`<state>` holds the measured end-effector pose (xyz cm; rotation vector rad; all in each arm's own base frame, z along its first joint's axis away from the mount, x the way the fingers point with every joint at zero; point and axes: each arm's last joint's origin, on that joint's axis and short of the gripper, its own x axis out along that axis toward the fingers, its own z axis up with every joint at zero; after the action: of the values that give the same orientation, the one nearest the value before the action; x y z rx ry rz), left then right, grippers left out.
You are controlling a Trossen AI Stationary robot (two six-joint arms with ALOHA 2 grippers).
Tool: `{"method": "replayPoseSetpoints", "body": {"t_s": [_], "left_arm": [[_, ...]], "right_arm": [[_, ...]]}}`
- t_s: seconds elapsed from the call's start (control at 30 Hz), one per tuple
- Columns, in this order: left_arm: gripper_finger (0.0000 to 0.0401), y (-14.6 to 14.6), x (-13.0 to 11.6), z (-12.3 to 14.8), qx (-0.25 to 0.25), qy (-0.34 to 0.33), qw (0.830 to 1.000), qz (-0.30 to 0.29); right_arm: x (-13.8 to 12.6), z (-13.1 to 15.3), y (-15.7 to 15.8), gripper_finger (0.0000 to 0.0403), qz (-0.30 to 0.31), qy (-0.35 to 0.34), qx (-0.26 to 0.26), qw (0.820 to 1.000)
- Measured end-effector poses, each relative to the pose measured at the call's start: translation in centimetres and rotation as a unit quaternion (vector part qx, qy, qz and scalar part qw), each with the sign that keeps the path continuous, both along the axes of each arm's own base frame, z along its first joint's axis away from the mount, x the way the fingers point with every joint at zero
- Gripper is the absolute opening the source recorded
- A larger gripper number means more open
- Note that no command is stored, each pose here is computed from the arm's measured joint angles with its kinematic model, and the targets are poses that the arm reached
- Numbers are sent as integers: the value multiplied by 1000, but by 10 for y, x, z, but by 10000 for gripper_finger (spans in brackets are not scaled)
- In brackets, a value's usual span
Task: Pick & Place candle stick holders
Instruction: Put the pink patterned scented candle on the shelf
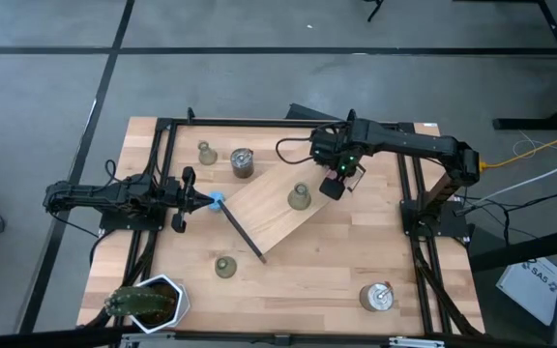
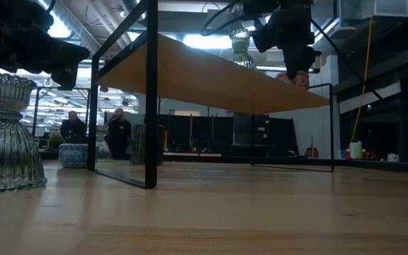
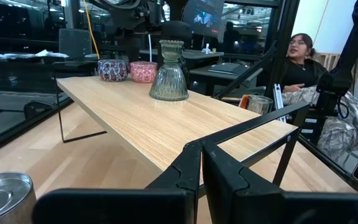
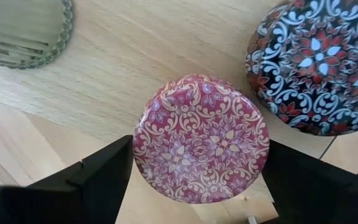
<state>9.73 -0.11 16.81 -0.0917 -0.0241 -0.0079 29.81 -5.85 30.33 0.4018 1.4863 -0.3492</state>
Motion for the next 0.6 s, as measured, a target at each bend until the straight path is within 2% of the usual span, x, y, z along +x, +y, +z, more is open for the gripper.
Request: {"method": "replayPoseSetpoints", "body": {"t_s": [0.3, 0.6], "left_arm": [[11, 0, 0, 0, 0, 0, 1000, 0], [13, 0, 0, 0, 0, 0, 1000, 0]], "right_arm": [[0, 0, 0, 338, 0, 1, -5, 1000], [-13, 18, 3, 338, -2, -29, -10, 1000]]}}
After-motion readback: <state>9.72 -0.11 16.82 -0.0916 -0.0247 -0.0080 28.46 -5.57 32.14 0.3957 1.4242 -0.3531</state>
